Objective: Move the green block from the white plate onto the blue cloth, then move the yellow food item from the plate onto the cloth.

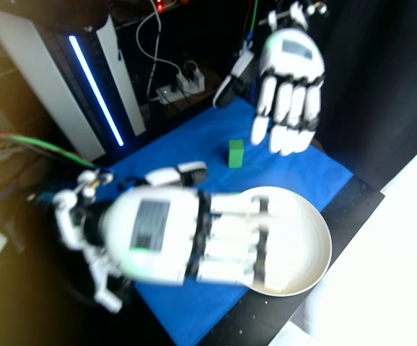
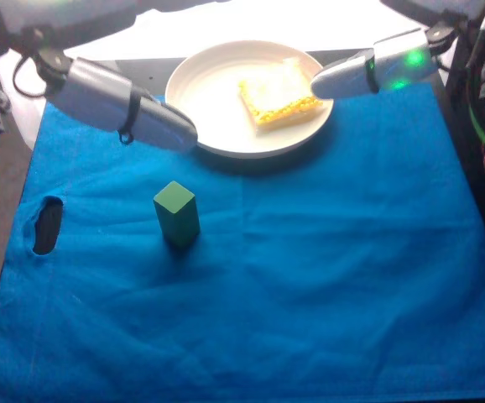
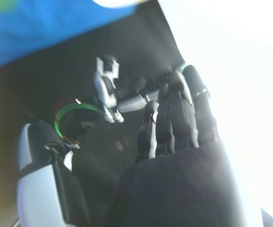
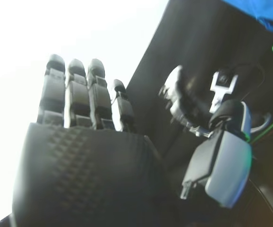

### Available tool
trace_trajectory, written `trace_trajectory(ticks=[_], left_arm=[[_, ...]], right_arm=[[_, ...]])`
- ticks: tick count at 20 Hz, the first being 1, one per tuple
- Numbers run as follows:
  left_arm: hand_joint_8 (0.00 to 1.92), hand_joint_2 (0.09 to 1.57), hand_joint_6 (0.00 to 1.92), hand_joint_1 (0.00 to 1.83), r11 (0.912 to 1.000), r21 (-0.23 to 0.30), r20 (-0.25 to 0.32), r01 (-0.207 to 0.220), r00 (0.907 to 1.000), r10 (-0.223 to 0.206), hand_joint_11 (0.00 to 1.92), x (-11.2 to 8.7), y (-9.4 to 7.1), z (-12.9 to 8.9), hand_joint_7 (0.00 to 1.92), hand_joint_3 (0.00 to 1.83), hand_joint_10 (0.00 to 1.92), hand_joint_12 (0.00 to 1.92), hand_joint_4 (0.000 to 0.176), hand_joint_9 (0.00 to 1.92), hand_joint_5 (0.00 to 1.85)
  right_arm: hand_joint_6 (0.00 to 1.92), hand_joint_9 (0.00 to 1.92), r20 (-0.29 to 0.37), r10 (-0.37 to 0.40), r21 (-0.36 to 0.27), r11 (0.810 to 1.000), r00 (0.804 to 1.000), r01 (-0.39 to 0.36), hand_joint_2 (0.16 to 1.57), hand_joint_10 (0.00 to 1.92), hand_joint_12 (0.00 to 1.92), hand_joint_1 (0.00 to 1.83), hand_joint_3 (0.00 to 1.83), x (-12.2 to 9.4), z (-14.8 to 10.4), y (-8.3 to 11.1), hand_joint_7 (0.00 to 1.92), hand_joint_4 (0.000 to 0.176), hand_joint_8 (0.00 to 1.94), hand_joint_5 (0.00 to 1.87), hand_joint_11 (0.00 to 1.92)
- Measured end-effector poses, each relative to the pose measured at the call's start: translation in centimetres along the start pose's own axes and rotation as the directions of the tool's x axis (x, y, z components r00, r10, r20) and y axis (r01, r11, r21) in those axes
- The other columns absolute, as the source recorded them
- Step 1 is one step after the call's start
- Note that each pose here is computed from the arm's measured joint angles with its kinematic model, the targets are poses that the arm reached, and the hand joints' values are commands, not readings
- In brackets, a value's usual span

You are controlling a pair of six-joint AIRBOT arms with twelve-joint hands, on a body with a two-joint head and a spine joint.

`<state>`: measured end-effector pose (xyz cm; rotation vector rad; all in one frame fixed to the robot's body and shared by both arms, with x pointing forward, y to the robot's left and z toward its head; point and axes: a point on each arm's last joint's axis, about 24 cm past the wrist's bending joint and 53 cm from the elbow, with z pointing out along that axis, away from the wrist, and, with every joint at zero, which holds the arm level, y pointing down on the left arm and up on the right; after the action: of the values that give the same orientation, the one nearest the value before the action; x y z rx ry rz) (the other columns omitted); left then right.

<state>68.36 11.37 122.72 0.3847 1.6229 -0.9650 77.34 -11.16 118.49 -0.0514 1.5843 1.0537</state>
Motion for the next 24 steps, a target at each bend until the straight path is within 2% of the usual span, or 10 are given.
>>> trace_trajectory(ticks=[2, 4, 6, 11, 14, 16, 18, 21, 22, 24], left_arm=[[0.0, 0.66, 0.0, 0.58, 0.9954, -0.073, 0.005, -0.062, 0.998, 0.063, 0.13, -0.9, 2.0, 0.2, 0.07, 0.0, 0.0, 0.1, 0.17, 0.12, 0.0], [0.0, 0.67, 0.0, 0.58, 0.9852, -0.164, 0.01, -0.052, 0.9985, 0.054, 0.11, -1.7, 4.9, 0.2, 0.07, 0.0, 0.0, 0.09, 0.176, 0.09, 0.0], [0.0, 0.7, 0.0, 0.56, 0.9753, -0.217, 0.002, -0.043, 0.999, 0.044, 0.08, -1.6, 6.6, 0.1, 0.04, 0.01, 0.0, 0.07, 0.176, 0.04, 0.0], [0.0, 0.69, 0.0, 0.51, 0.9747, -0.221, 0.012, -0.031, 0.9993, 0.035, 0.07, -2.0, 6.6, 0.4, 0.05, 0.0, 0.01, 0.06, 0.176, 0.05, 0.0], [0.01, 0.68, 0.0, 0.56, 0.9777, -0.208, 0.026, -0.03, 0.999, 0.036, 0.1, -2.5, 6.1, 0.8, 0.07, 0.0, 0.01, 0.07, 0.176, 0.08, 0.0], [0.01, 0.7, 0.0, 0.58, 0.9777, -0.208, 0.031, -0.029, 0.9989, 0.036, 0.09, -2.7, 6.1, 0.7, 0.09, 0.0, 0.01, 0.07, 0.165, 0.08, 0.0], [0.01, 0.71, 0.0, 0.58, 0.9778, -0.207, 0.033, -0.029, 0.9988, 0.037, 0.08, -2.8, 6.1, 0.7, 0.08, 0.01, 0.01, 0.06, 0.162, 0.08, 0.0], [0.0, 0.7, 0.0, 0.55, 0.9791, -0.202, 0.047, -0.027, 0.9982, 0.037, 0.11, -3.4, 5.8, 0.8, 0.08, 0.0, 0.01, 0.07, 0.164, 0.1, 0.0], [0.0, 0.7, 0.0, 0.55, 0.9796, -0.199, 0.052, -0.025, 0.998, 0.037, 0.1, -3.7, 5.7, 0.9, 0.08, 0.0, 0.01, 0.07, 0.166, 0.1, 0.0], [0.02, 0.69, 0.0, 0.55, 0.9795, -0.2, 0.055, -0.026, 0.9978, 0.037, 0.11, -3.8, 5.7, 0.9, 0.12, 0.0, 0.02, 0.07, 0.165, 0.12, 0.0]], right_arm=[[0.02, 0.11, -0.011, -0.038, 0.011, 0.999, 0.999, 0.039, 0.77, 0.02, 0.57, 0.44, 0.0, 0.0, 1.1, -0.2, 0.13, 0.083, 0.0, 0.04, 0.0], [0.0, 0.17, -0.035, -0.089, 0.001, 0.996, 0.995, 0.089, 0.84, 0.02, 0.52, 0.46, 0.0, 0.4, 2.4, 0.8, 0.17, 0.063, 0.0, 0.01, 0.0], [0.01, 0.01, -0.028, -0.132, 0.0, 0.991, 0.991, 0.132, 0.79, 0.0, 0.14, 0.5, 0.0, -0.5, 3.3, 1.1, 0.05, 0.054, 0.0, 0.05, 0.0], [0.0, 0.44, -0.092, -0.204, 0.054, 0.976, 0.975, 0.21, 0.8, 0.04, 1.46, 0.6, 0.0, 1.3, 4.4, -0.7, 0.4, 0.031, 0.01, 0.09, 0.0], [0.0, 0.41, -0.106, -0.203, 0.074, 0.975, 0.973, 0.211, 0.77, 0.02, 1.4, 0.6, 0.0, 2.1, 5.2, -1.1, 0.37, 0.0, 0.01, 0.09, 0.0], [0.0, 0.33, -0.117, -0.201, 0.082, 0.974, 0.973, 0.212, 0.75, 0.0, 1.22, 0.55, 0.0, 2.9, 5.8, -1.1, 0.3, 0.004, 0.0, 0.07, 0.0], [0.0, 0.15, -0.129, -0.201, 0.078, 0.974, 0.971, 0.212, 0.8, 0.01, 0.74, 0.7, 0.0, 3.9, 6.3, -0.8, 0.16, 0.005, 0.01, 0.04, 0.0], [0.0, 0.11, -0.139, -0.201, 0.072, 0.975, 0.97, 0.212, 0.81, 0.0, 0.64, 0.62, 0.0, 4.7, 6.8, -0.4, 0.11, 0.0, 0.0, 0.03, 0.0], [0.0, 0.06, -0.14, -0.201, 0.072, 0.975, 0.97, 0.212, 0.79, 0.01, 0.51, 0.58, 0.0, 4.7, 6.8, -0.4, 0.07, 0.022, 0.0, 0.01, 0.0], [0.0, 0.09, -0.142, -0.201, 0.079, 0.974, 0.969, 0.213, 0.78, 0.01, 0.56, 0.63, 0.0, 4.7, 6.8, -0.6, 0.11, 0.008, 0.0, 0.03, 0.0]])
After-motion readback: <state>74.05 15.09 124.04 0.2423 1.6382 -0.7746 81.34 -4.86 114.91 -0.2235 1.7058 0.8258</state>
